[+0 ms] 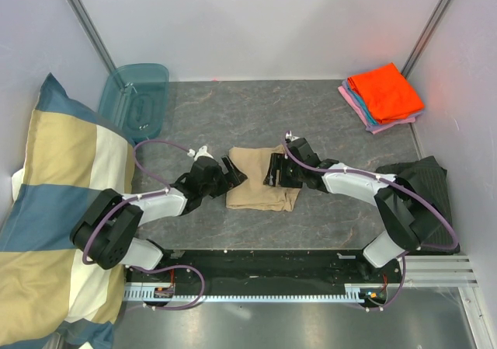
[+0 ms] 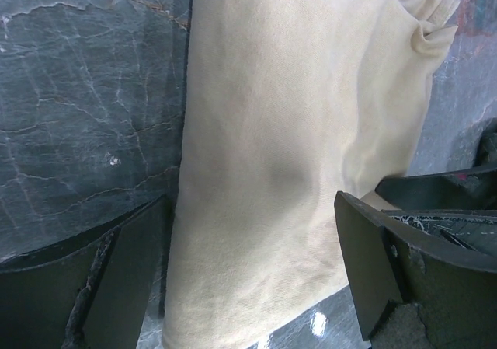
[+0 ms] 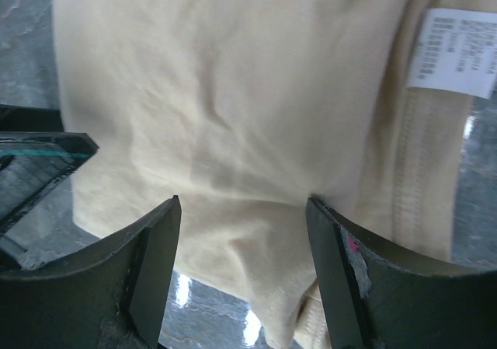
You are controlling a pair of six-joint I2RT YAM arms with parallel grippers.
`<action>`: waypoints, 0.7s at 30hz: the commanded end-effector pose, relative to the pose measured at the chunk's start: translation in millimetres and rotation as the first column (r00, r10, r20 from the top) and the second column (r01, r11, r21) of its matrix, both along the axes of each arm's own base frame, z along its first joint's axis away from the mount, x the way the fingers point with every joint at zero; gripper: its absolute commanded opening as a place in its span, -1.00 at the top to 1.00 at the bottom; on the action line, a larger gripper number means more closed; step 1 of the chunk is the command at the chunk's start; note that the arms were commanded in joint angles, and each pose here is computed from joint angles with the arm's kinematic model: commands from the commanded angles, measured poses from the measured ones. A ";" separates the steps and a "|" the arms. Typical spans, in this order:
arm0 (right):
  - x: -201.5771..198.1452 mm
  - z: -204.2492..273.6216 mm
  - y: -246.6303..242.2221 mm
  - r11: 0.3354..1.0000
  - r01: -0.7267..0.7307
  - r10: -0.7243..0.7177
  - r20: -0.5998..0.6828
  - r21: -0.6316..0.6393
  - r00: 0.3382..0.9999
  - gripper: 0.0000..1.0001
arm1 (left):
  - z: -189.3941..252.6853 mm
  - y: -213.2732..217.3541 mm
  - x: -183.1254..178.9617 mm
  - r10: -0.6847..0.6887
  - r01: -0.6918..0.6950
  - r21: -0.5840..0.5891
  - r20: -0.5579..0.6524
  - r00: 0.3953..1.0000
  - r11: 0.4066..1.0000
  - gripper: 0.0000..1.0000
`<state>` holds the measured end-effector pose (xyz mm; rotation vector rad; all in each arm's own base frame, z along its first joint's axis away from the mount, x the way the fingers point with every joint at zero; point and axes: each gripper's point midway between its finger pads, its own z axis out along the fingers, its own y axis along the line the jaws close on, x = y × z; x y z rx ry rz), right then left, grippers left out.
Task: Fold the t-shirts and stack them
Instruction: Smooth out wrinkles on the folded tshirt
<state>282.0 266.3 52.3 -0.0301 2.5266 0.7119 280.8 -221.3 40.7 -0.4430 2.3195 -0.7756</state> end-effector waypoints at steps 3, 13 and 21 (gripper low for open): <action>5.2 -0.1 -29.2 0.987 0.086 -0.083 0.033 -0.135 0.996 -0.47 | -51.9 23.9 -33.1 0.032 -0.009 0.127 -0.186 0.982 0.992 -0.92; 24.1 33.0 -88.0 0.897 0.278 -0.217 0.205 -0.343 0.954 -0.49 | -55.7 23.7 -34.4 0.024 0.003 0.135 -0.198 0.980 0.991 -0.92; 42.5 20.1 -99.7 0.901 0.312 -0.260 0.200 -0.301 0.945 -0.55 | -50.4 20.8 -30.6 0.014 0.012 0.135 -0.191 0.982 0.991 -0.92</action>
